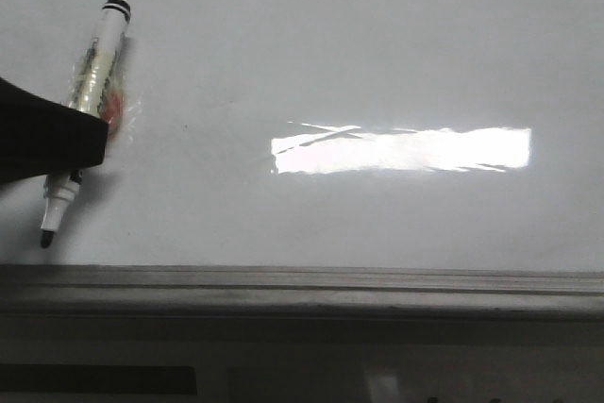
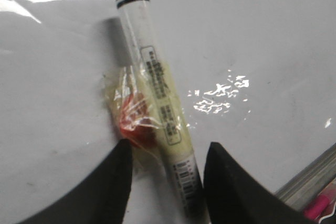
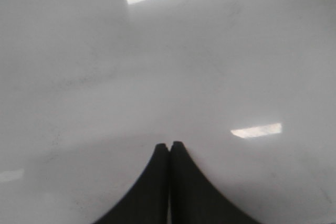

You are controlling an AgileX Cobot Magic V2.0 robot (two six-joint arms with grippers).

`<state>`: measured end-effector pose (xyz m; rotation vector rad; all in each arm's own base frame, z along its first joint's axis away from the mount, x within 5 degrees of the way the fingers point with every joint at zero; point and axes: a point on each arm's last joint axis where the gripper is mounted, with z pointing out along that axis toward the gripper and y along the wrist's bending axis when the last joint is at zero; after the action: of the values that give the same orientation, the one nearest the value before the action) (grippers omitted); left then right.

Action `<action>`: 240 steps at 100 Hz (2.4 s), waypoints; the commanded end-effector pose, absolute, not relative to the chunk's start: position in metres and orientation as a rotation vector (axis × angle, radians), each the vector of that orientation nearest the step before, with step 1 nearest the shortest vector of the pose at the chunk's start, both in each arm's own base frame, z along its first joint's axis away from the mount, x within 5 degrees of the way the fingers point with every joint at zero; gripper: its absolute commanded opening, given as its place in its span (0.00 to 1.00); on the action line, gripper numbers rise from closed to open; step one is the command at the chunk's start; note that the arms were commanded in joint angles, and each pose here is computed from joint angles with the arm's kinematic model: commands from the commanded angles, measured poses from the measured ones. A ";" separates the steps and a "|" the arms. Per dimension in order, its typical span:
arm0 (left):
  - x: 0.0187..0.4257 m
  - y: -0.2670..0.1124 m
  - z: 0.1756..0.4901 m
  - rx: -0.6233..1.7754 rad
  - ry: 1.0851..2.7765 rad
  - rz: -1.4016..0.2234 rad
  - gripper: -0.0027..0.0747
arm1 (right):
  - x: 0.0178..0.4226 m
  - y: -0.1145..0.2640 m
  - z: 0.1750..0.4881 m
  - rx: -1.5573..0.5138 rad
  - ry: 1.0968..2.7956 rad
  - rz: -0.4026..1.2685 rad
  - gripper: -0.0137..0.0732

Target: Write number 6 on whiteboard

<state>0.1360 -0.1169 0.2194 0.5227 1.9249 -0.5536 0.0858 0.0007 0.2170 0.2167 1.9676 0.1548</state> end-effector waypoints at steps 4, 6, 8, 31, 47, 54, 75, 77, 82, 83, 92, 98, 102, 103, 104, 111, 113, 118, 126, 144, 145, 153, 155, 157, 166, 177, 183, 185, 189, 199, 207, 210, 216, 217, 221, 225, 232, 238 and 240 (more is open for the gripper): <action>0.138 -0.120 0.220 0.501 1.962 -0.569 0.20 | 0.091 0.003 0.235 0.176 1.868 0.183 0.08; 0.138 -0.119 0.219 0.504 1.970 -0.568 0.16 | 0.091 0.005 0.235 0.164 1.869 0.192 0.08; 0.137 -0.119 0.219 0.505 1.975 -0.567 0.12 | 0.091 0.006 0.235 0.155 1.872 0.198 0.08; 0.137 -0.120 0.219 0.522 1.971 -0.560 0.01 | 0.099 0.027 0.246 -0.038 1.934 0.333 0.08; 0.135 -0.125 0.235 0.583 1.882 -0.579 0.01 | 0.109 0.045 0.272 -0.245 1.905 0.362 0.08; 0.130 -0.131 0.244 0.685 1.804 -0.569 0.01 | 0.114 0.055 0.283 -0.408 1.882 0.330 0.08; 0.116 -0.147 0.257 0.883 1.646 -0.589 0.01 | 0.126 0.093 0.314 -0.603 1.849 0.448 0.11; 0.115 -0.148 0.258 0.912 1.621 -0.585 0.01 | 0.126 0.097 0.317 -0.627 1.841 0.461 0.14; 0.111 -0.151 0.260 0.945 1.571 -0.593 0.01 | 0.126 0.108 0.323 -0.676 1.825 0.496 0.22; 0.111 -0.152 0.260 0.947 1.565 -0.598 0.01 | 0.125 0.111 0.324 -0.691 1.821 0.507 0.24; 0.107 -0.156 0.266 0.938 1.495 -0.640 0.01 | 0.121 0.129 0.334 -0.775 1.785 0.571 0.48; 0.106 -0.157 0.269 0.958 1.446 -0.641 0.01 | 0.118 0.141 0.338 -0.828 1.768 0.609 0.58; 0.104 -0.158 0.269 0.992 1.416 -0.629 0.01 | 0.116 0.147 0.340 -0.847 1.755 0.631 0.59; 0.104 -0.158 0.269 0.998 1.412 -0.626 0.01 | 0.116 0.148 0.341 -0.846 1.749 0.637 0.59; 0.104 -0.158 0.269 1.003 1.408 -0.623 0.01 | 0.115 0.149 0.341 -0.851 1.744 0.643 0.58; 0.103 -0.159 0.269 1.032 1.388 -0.611 0.01 | 0.114 0.156 0.345 -0.830 1.723 0.697 0.54; 0.103 -0.159 0.269 1.032 1.386 -0.612 0.01 | 0.115 0.157 0.346 -0.818 1.722 0.709 0.53; 0.103 -0.159 0.269 1.033 1.384 -0.612 0.01 | 0.116 0.160 0.347 -0.814 1.718 0.722 0.51; 0.102 -0.160 0.270 1.053 1.361 -0.604 0.01 | 0.118 0.163 0.347 -0.808 1.716 0.723 0.50; 0.100 -0.161 0.271 1.078 1.318 -0.598 0.01 | 0.125 0.172 0.341 -0.764 1.747 0.760 0.50; 0.100 -0.161 0.271 1.081 1.316 -0.597 0.01 | 0.125 0.172 0.341 -0.764 1.748 0.759 0.50; 0.099 -0.161 0.271 1.106 1.296 -0.586 0.01 | 0.128 0.175 0.338 -0.763 1.756 0.756 0.50; 0.099 -0.161 0.271 1.106 1.296 -0.586 0.01 | 0.129 0.176 0.337 -0.759 1.761 0.759 0.50; 0.099 -0.161 0.271 1.106 1.296 -0.586 0.01 | 0.129 0.177 0.337 -0.750 1.762 0.765 0.50; 0.099 -0.161 0.271 1.106 1.296 -0.586 0.01 | 0.130 0.178 0.337 -0.741 1.757 0.769 0.46; 0.099 -0.161 0.270 1.107 1.298 -0.585 0.01 | 0.131 0.179 0.337 -0.739 1.754 0.769 0.25; 0.099 -0.161 0.270 1.108 1.299 -0.585 0.01 | 0.131 0.179 0.337 -0.739 1.754 0.769 0.09; 0.099 -0.161 0.270 1.108 1.299 -0.585 0.01 | 0.131 0.179 0.337 -0.737 1.755 0.772 0.08; 0.099 -0.161 0.270 1.108 1.299 -0.585 0.01 | 0.131 0.179 0.337 -0.737 1.755 0.772 0.09; 0.100 -0.161 0.269 1.101 1.313 -0.589 0.01 | 0.131 0.179 0.337 -0.737 1.755 0.772 0.08; 0.100 -0.161 0.269 1.105 1.318 -0.585 0.06 | 0.131 0.179 0.337 -0.737 1.755 0.772 0.08; 0.100 -0.161 0.268 1.106 1.320 -0.584 0.11 | 0.131 0.179 0.337 -0.737 1.755 0.772 0.08; 0.100 -0.160 0.269 1.102 1.321 -0.583 0.27 | 0.131 0.179 0.337 -0.737 1.755 0.772 0.08; 0.100 -0.160 0.269 1.100 1.319 -0.583 0.29 | 0.131 0.179 0.337 -0.737 1.755 0.772 0.08; 0.100 -0.159 0.271 1.088 1.319 -0.587 0.41 | 0.131 0.179 0.336 -0.737 1.759 0.773 0.08; 0.100 -0.157 0.272 1.065 1.334 -0.595 0.49 | 0.131 0.179 0.336 -0.738 1.760 0.772 0.08; 0.100 -0.151 0.275 1.014 1.387 -0.598 0.57 | 0.131 0.179 0.336 -0.722 1.772 0.786 0.08; 0.099 -0.140 0.278 0.970 1.437 -0.579 0.55 | 0.131 0.178 0.336 -0.701 1.782 0.800 0.08; 0.099 -0.137 0.279 0.957 1.445 -0.571 0.55 | 0.132 0.178 0.336 -0.691 1.786 0.800 0.08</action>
<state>0.0995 -0.1453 0.2574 1.0797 1.4709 -0.5310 0.1273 0.1791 0.3169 -0.7688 1.8851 0.7745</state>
